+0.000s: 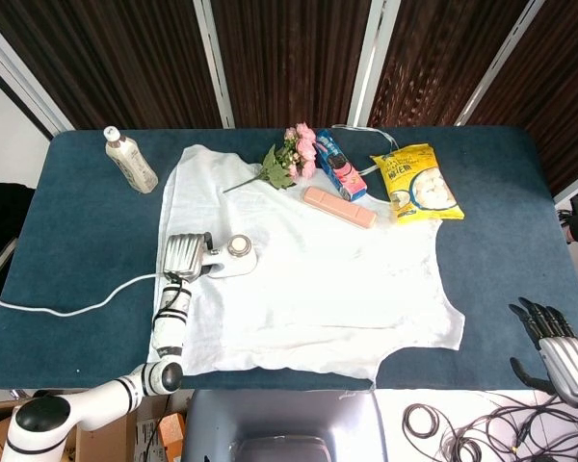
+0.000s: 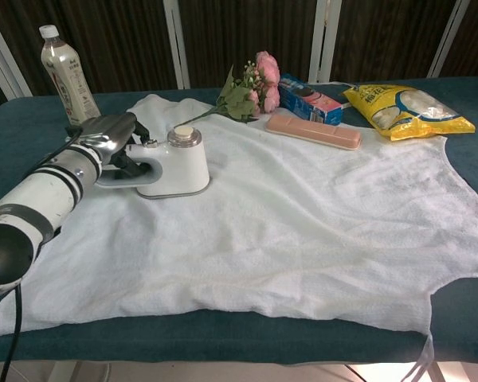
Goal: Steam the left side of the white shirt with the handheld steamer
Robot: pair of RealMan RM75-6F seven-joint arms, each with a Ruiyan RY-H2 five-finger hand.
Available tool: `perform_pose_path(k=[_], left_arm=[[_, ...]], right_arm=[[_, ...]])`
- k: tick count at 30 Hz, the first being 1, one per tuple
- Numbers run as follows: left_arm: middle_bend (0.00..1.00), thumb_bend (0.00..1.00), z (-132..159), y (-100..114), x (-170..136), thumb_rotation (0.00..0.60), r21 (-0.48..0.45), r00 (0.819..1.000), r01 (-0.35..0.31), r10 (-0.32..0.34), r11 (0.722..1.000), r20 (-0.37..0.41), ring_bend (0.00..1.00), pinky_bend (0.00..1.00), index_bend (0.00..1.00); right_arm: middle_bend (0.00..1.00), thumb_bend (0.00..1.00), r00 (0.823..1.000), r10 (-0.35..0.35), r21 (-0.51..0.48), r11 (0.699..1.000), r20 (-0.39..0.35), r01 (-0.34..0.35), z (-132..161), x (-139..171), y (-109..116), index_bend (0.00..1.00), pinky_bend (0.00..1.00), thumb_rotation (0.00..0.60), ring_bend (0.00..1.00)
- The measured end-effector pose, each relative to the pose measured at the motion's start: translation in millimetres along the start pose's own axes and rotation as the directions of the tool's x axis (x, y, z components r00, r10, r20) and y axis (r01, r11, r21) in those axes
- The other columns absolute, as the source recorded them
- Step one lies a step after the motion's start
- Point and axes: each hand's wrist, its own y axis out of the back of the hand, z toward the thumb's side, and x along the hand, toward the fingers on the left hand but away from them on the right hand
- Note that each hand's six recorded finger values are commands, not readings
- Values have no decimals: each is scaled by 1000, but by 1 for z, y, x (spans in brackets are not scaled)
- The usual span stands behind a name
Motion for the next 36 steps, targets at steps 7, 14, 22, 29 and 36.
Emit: perform_pose_path(k=[7, 14, 22, 29, 36], left_arm=[[881, 608, -6, 12, -1, 600, -4, 1000, -21, 21, 1000, 8, 880, 980, 830], [881, 604, -3, 43, -22, 600, -28, 995, -35, 37, 999, 89, 878, 979, 830], [867, 600, -87, 74, -44, 600, 70, 999, -41, 40, 997, 13, 854, 967, 830], [846, 599, -137, 50, -45, 600, 31, 998, 4, -2, 1000, -65, 829, 948, 830], [712, 574, -135, 29, -48, 600, 36, 999, 24, -23, 999, -31, 686, 814, 796]], right_arm=[[0, 367, 1000, 1, 2, 1000, 0, -1, 0, -1, -1, 0, 0, 600, 0], [0, 368, 1000, -6, 5, 1000, 8, 6, -1, 0, 1, 0, 0, 600, 0], [0, 368, 1000, -3, 10, 1000, 3, 3, 1, 0, -1, 0, 0, 600, 0], [0, 368, 999, -22, 47, 999, 32, 21, 0, -4, -3, 0, 0, 600, 0], [0, 367, 999, 8, 67, 998, 34, -10, 5, -10, -13, 0, 0, 600, 0]])
